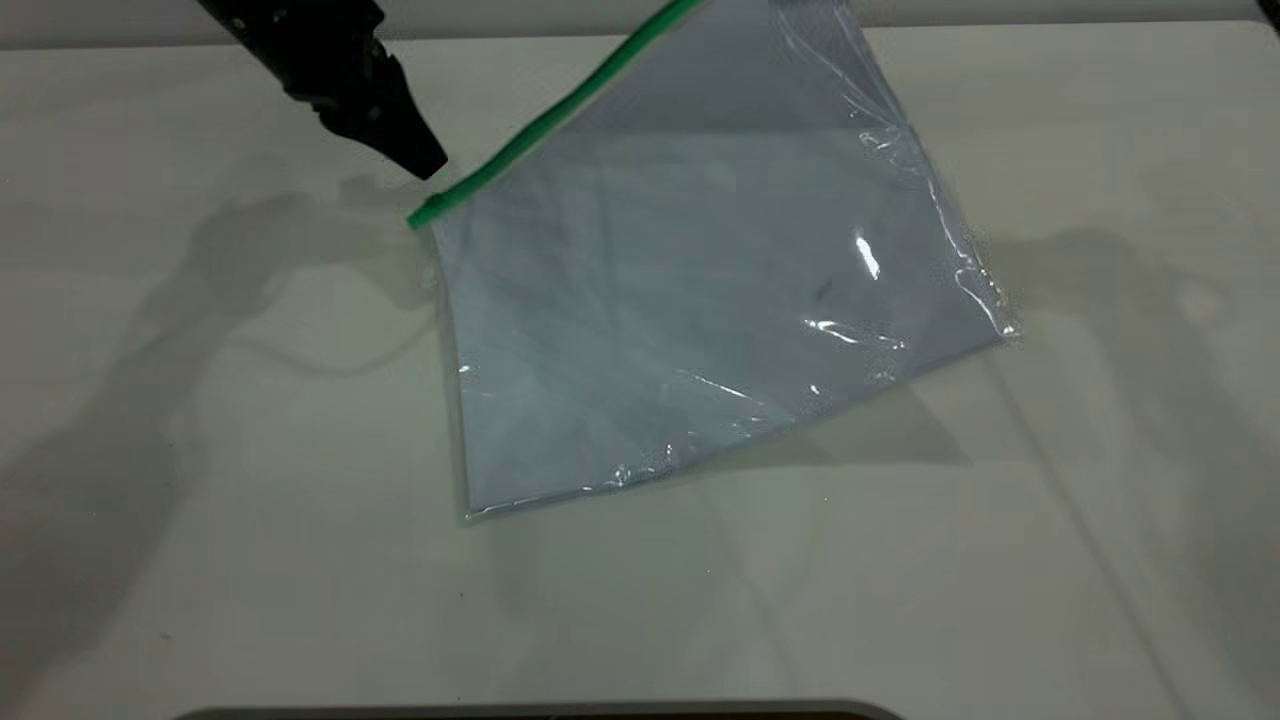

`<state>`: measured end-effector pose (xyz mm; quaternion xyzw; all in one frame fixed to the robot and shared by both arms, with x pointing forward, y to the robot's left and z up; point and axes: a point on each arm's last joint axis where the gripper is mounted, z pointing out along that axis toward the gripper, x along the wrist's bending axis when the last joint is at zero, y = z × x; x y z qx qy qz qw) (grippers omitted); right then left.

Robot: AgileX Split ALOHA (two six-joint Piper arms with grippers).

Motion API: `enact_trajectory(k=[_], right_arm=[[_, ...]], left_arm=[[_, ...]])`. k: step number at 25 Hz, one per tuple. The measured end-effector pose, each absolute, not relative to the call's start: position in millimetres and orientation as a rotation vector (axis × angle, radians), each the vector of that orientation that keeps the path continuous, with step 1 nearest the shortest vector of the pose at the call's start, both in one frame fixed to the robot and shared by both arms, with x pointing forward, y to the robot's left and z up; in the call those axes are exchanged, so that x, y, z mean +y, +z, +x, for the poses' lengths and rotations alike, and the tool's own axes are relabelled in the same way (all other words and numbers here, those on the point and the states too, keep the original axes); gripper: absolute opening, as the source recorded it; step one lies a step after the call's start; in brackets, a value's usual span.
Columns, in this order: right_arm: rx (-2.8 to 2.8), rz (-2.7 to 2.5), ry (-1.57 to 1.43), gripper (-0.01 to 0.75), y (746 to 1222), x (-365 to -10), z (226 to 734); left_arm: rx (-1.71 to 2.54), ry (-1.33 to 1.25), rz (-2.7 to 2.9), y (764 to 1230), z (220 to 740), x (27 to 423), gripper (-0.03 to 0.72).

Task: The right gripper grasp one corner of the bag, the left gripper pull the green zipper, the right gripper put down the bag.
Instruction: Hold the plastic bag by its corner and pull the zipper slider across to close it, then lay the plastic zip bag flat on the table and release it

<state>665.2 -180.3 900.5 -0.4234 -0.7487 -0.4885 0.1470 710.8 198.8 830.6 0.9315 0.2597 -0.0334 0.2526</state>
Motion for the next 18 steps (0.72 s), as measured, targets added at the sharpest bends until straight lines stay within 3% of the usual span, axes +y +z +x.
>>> enact_trajectory(k=[6, 13, 16, 18], right_arm=[[-2.18, -1.408, -1.329, 0.033, 861.6, -183.3, 673.9], [-2.221, -1.448, -1.306, 0.05, 829.3, -186.3, 676.1], [-2.26, -1.429, -1.3, 0.125, 828.3, -187.1, 676.1], [-2.304, -1.42, -1.272, 0.235, 826.3, -188.6, 675.6]], left_arm=[[0.743, -0.067, 2.466, 842.1, 714.0, 195.3, 0.422], [0.738, -0.005, 2.347, 892.8, 716.9, 188.9, 0.455], [0.733, 0.017, 2.327, 916.2, 715.1, 188.4, 0.455], [0.734, 0.028, 2.31, 934.5, 712.5, 188.1, 0.455]])
